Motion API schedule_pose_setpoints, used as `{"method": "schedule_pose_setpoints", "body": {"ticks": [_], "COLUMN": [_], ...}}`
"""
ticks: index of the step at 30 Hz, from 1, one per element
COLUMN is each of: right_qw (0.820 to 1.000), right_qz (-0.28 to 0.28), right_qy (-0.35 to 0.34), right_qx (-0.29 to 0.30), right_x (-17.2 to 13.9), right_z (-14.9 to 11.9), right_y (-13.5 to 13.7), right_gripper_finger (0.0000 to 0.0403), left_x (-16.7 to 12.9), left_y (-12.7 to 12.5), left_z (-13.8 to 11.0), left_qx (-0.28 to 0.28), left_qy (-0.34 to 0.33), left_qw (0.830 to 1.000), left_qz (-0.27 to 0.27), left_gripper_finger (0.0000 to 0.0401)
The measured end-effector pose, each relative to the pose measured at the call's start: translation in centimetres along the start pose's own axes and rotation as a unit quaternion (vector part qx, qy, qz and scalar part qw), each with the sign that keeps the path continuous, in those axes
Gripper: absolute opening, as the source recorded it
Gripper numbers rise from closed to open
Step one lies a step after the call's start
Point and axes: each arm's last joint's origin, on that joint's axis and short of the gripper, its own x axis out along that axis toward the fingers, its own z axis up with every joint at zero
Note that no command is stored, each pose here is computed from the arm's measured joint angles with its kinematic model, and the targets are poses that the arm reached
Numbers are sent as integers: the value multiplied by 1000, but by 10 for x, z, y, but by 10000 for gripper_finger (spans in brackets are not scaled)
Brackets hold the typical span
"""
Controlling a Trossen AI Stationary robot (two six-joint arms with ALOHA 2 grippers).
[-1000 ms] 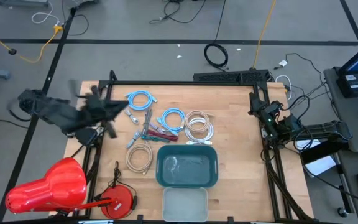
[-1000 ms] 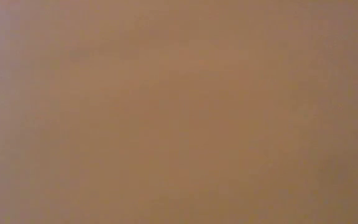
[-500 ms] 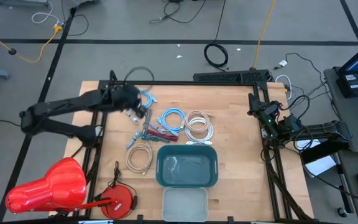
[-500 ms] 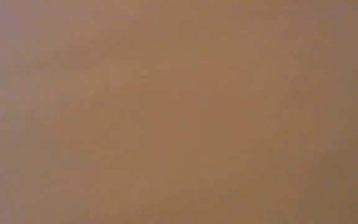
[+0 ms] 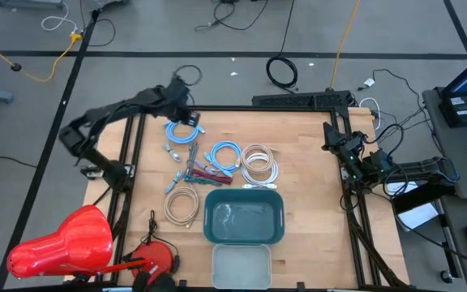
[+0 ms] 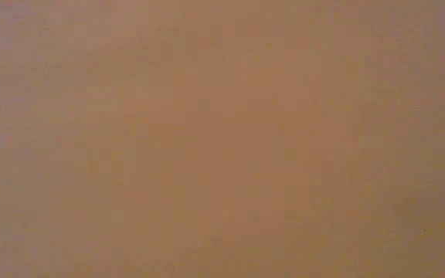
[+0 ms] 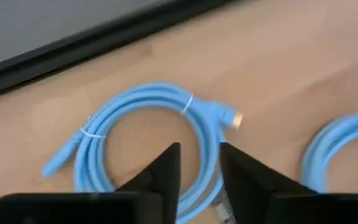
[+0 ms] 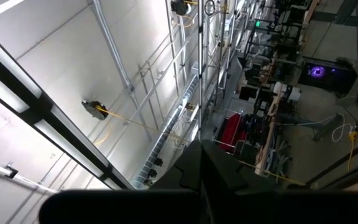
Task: Pick & Place USB Port
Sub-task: Put the top blue HDMI cable into the blue bin
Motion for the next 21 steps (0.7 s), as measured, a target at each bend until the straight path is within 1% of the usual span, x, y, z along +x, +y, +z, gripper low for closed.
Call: {"method": "schedule_pose_setpoints", "body": {"ticks": [2,4,5,6,7,8,10,12,14,15,16,18,21], "right_qw": [1000,1000,1000,1000,1000,1000,1000,1000,1000,1000,1000,1000,1000], "right_qz": [-1,-1,-1,-2,-2,-3,-3,-3,-4,-5,-6,-7,-5], "right_qy": [0,1,1,1,2,2,2,2,3,3,4,6,18], "right_qx": [-1,-3,-4,-6,-7,-8,-8,-8,-9,-10,-10,-8,-6], "right_x": [0,0,0,0,0,0,0,0,0,0,0,1,1], "right_z": [0,0,0,0,0,-1,-1,-1,-1,-1,-1,-2,-4], "right_y": [0,0,0,0,-1,-1,-1,-1,-1,-1,-2,-2,-3], "right_gripper_finger": [0,0,0,0,0,0,0,0,0,0,0,0,0], "left_x": [4,8,11,13,17,21,32,46,60,66,71,76,73], "left_y": [-9,-16,-18,-20,-20,-18,-9,0,6,9,11,12,9], "left_z": [8,14,18,22,27,31,38,42,44,44,44,44,43], "left_qx": [59,123,143,150,141,113,29,-51,-86,-91,-87,-47,60], "left_qy": [15,30,36,40,44,49,71,97,120,129,136,146,152], "left_qw": [997,989,984,981,982,985,991,990,987,985,985,986,985], "left_qz": [41,81,100,114,121,123,109,87,69,63,63,59,51], "left_gripper_finger": [165,197,211,222,232,239,248,250,250,250,250,250,250]}}
